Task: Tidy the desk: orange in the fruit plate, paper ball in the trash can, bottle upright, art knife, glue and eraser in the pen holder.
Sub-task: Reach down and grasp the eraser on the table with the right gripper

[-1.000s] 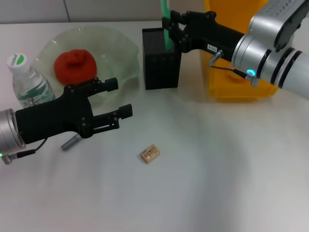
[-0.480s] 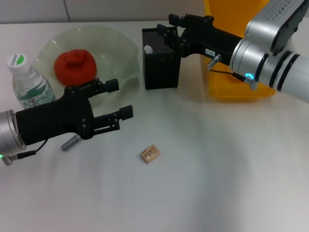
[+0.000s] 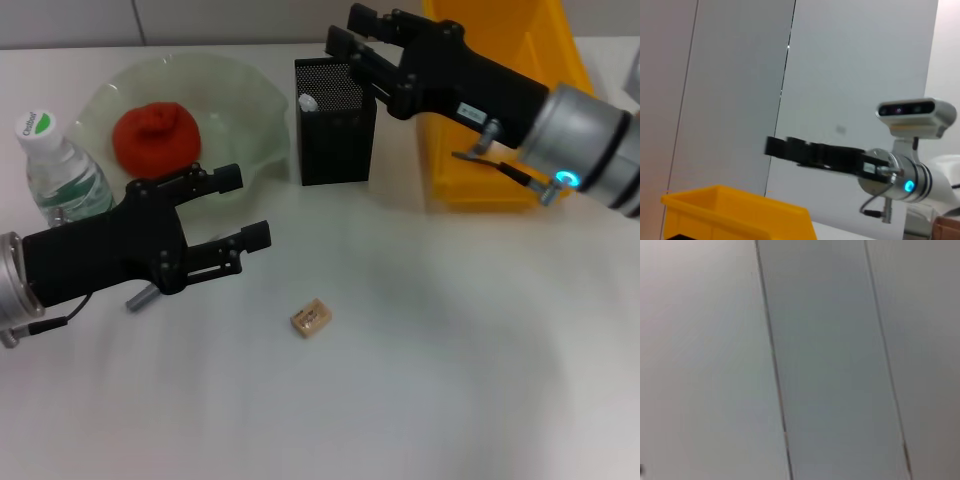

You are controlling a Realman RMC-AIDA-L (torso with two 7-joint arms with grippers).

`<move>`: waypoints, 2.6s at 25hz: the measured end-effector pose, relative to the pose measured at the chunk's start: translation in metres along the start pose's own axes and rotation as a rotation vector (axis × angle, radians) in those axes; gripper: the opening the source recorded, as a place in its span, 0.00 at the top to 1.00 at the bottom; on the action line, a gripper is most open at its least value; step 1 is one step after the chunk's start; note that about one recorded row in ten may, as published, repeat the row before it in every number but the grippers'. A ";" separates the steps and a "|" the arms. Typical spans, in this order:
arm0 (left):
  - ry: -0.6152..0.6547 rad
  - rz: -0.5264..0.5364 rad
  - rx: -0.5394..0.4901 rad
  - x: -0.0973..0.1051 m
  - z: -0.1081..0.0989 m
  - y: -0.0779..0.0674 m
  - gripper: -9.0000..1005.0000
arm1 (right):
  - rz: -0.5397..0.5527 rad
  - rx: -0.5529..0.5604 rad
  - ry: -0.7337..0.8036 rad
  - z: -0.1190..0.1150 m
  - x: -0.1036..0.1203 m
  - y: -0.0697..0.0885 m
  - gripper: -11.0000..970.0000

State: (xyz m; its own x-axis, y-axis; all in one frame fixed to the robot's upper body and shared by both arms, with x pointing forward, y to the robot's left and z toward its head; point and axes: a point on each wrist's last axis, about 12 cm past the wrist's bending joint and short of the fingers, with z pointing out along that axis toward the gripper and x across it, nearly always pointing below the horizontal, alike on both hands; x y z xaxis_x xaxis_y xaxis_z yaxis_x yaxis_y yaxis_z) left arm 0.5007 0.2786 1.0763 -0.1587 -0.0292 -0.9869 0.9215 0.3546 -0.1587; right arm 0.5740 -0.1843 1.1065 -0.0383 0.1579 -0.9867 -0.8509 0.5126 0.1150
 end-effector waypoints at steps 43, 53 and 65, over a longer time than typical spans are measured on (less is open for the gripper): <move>-0.017 -0.054 -0.006 0.013 -0.033 -0.023 0.22 | -0.060 -0.220 1.076 0.044 -0.079 0.034 0.21; 0.041 -0.068 0.036 0.018 -0.031 -0.027 0.22 | -0.113 -0.189 1.255 0.103 -0.094 0.051 0.21; 0.042 -0.055 0.037 0.017 -0.028 -0.025 0.22 | -0.144 -0.189 1.371 0.130 -0.055 0.061 0.21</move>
State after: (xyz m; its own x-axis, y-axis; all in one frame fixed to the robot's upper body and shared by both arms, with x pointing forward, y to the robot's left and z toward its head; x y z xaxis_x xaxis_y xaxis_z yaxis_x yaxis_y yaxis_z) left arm 0.4654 0.2953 1.0638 -0.2237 -0.0083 -0.9746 0.9233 0.3184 -0.2147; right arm 0.5923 -0.0515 1.1830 -0.3294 -0.8863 -0.3256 -0.9440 0.3158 0.0954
